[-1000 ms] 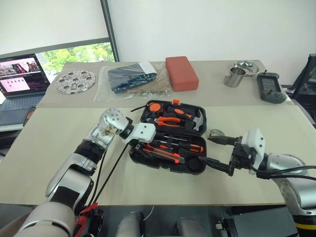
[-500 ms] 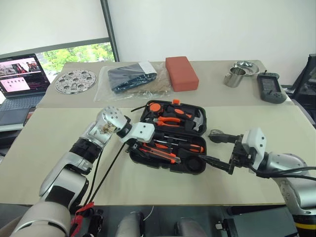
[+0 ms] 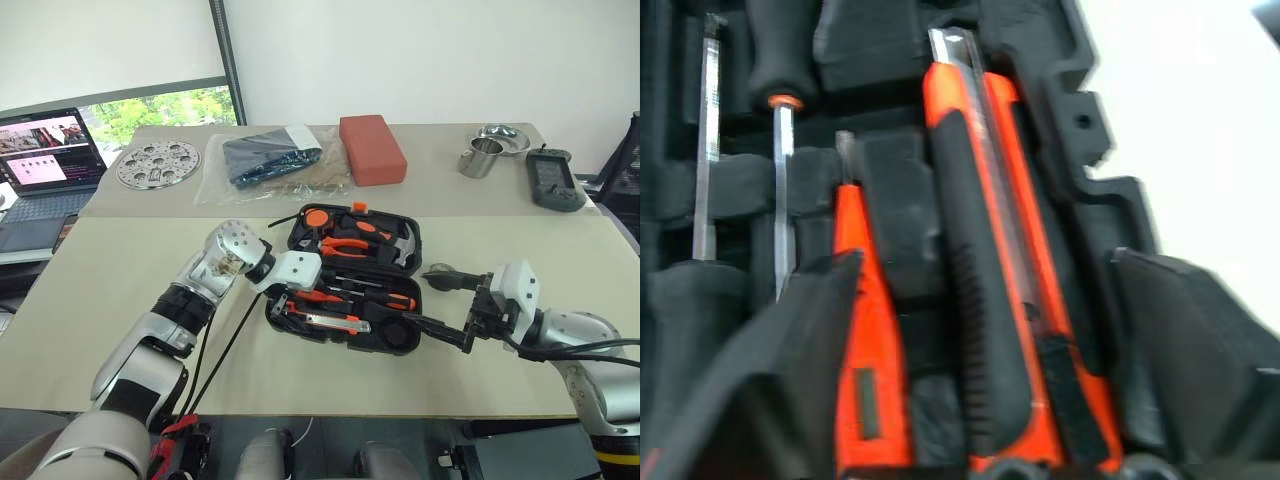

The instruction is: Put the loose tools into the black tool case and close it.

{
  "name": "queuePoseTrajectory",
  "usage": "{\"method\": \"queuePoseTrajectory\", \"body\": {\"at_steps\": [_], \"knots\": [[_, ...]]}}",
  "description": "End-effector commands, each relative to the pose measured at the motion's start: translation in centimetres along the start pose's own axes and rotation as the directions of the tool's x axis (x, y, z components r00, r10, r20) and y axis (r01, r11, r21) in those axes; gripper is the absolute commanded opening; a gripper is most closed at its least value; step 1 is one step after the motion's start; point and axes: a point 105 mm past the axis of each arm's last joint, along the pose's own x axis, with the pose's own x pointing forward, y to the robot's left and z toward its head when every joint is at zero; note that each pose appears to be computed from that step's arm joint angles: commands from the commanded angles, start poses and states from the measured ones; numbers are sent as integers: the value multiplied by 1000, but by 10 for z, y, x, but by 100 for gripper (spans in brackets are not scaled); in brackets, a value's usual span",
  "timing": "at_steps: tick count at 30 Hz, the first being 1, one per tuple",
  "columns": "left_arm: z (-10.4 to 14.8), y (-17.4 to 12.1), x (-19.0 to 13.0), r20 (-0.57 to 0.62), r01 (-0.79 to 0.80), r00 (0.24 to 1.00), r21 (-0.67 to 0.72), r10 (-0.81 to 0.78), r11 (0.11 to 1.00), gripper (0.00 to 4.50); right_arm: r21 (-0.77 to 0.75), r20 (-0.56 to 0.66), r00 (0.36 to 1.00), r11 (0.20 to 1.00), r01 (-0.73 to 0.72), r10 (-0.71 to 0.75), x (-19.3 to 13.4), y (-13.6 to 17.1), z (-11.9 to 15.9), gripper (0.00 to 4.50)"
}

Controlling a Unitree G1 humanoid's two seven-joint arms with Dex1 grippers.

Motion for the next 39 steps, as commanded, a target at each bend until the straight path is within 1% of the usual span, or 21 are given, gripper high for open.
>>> {"method": "queuePoseTrajectory", "body": {"at_steps": [1, 4, 6, 7, 9, 10, 11, 12, 13, 16, 19, 22, 23, 27, 33, 39], "knots": [[0, 4, 3, -3, -22, 1000, 20, 22, 1000, 448, -51, 34, 999, 999, 10, -8, -3, -1, 13, 450], [10, 11, 0, 51, -65, 997, 38, 63, 997, 448, -51, 34, 999, 999, 9, -8, -3, 0, 12, 450], [26, 17, -6, 131, -104, 987, 57, 96, 993, 448, -50, 34, 999, 999, 8, -6, -2, 0, 12, 450], [38, 22, -11, 189, -137, 974, 65, 123, 988, 448, -50, 34, 999, 999, 6, -4, -2, 0, 13, 450], [55, 24, -20, 296, -152, 946, 39, 134, 988, 448, -50, 35, 999, 999, 4, -3, -1, 0, 13, 450], [59, 23, -23, 327, -147, 936, 24, 131, 989, 448, -50, 36, 999, 999, 4, -2, -1, -1, 13, 450], [58, 21, -26, 335, -139, 934, 13, 127, 990, 448, -49, 37, 999, 999, 2, 0, 0, -1, 13, 450], [53, 20, -28, 319, -133, 940, 1, 125, 991, 395, -49, 38, 999, 999, 0, 2, 0, -1, 13, 450], [46, 17, -29, 289, -121, 950, -4, 117, 993, 377, -49, 38, 999, 999, -2, 4, 1, -1, 12, 450], [25, 7, -25, 213, -81, 974, -6, 81, 997, 265, -49, 41, 999, 999, -8, 10, 3, -1, 13, 450], [15, 1, -18, 189, -57, 980, -10, 58, 998, 148, -49, 44, 999, 999, -14, 16, 4, 0, 13, 450], [9, -4, -12, 164, -27, 986, -6, 27, 1000, 46, -49, 42, 999, 999, -15, 17, 3, 0, 13, 450], [8, -6, -11, 162, -19, 987, -8, 20, 1000, 3, -49, 42, 999, 999, -15, 17, 3, 0, 13, 450], [5, -10, -5, 168, -1, 986, -9, 2, 1000, 3, -42, 43, 999, 999, -26, 28, 2, 2, 14, 450], [-2, -14, 2, 160, 23, 987, -19, -20, 1000, 3, -34, 49, 993, 994, -104, 105, -1, 12, 16, 450], [-9, -10, 5, 145, 11, 989, -32, -6, 999, 3, -36, 46, 990, 991, -132, 134, -4, 15, 17, 450]]}}
